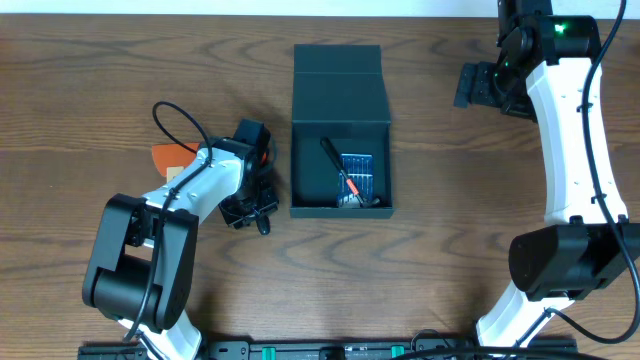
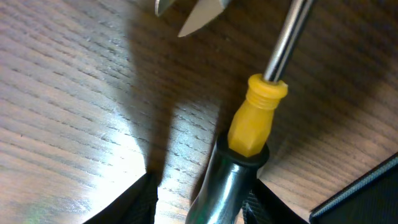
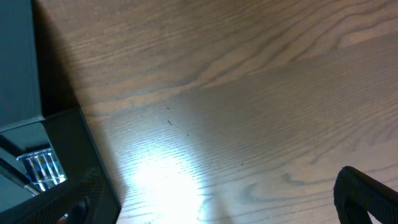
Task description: Pack container
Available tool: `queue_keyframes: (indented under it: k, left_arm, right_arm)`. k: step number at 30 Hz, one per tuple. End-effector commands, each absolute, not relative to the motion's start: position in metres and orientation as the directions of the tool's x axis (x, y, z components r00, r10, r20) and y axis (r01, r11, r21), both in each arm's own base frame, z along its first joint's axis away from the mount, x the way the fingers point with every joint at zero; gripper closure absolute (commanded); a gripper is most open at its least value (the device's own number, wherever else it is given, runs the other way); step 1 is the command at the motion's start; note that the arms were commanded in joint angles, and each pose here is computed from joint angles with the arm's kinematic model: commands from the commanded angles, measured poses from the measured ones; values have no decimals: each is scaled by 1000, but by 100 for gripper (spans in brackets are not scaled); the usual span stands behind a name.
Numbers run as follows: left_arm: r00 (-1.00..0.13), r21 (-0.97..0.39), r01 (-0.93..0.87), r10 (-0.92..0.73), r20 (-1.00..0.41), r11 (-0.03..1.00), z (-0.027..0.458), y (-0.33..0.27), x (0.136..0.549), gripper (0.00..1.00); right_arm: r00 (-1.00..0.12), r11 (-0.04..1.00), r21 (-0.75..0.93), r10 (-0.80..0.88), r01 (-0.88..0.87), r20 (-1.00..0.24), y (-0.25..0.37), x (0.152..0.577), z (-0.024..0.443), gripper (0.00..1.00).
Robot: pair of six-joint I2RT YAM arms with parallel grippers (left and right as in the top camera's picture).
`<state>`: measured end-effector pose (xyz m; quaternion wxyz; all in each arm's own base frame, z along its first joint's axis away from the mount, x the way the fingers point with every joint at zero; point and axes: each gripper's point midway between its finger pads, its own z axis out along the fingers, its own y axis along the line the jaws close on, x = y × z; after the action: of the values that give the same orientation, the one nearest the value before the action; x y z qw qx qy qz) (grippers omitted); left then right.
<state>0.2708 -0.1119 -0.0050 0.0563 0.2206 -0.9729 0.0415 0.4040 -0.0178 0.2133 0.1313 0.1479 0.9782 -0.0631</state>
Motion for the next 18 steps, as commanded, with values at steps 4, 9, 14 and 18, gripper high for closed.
queue_keyframes:
  k: [4, 9, 14, 18]
  left_arm:
    - [-910, -35, -390, -379, 165, 920, -18, -110, 261, 61]
    - [-919, -39, -370, -359, 164, 928, -18, -110, 261, 76]
    - [-925, -46, -357, -346, 157, 933, -19, -111, 263, 76]
    - [-944, -57, -305, -294, 152, 951, -19, -111, 264, 91]
  right_arm:
    - [-909, 942, -81, 287, 324, -301, -20, 406, 222, 1]
    - [-910, 943, -81, 286, 324, -301, -20, 406, 222, 1]
    - [-910, 943, -81, 286, 324, -301, -20, 406, 222, 1]
    - [-910, 943, -81, 286, 324, -301, -20, 406, 222, 1]
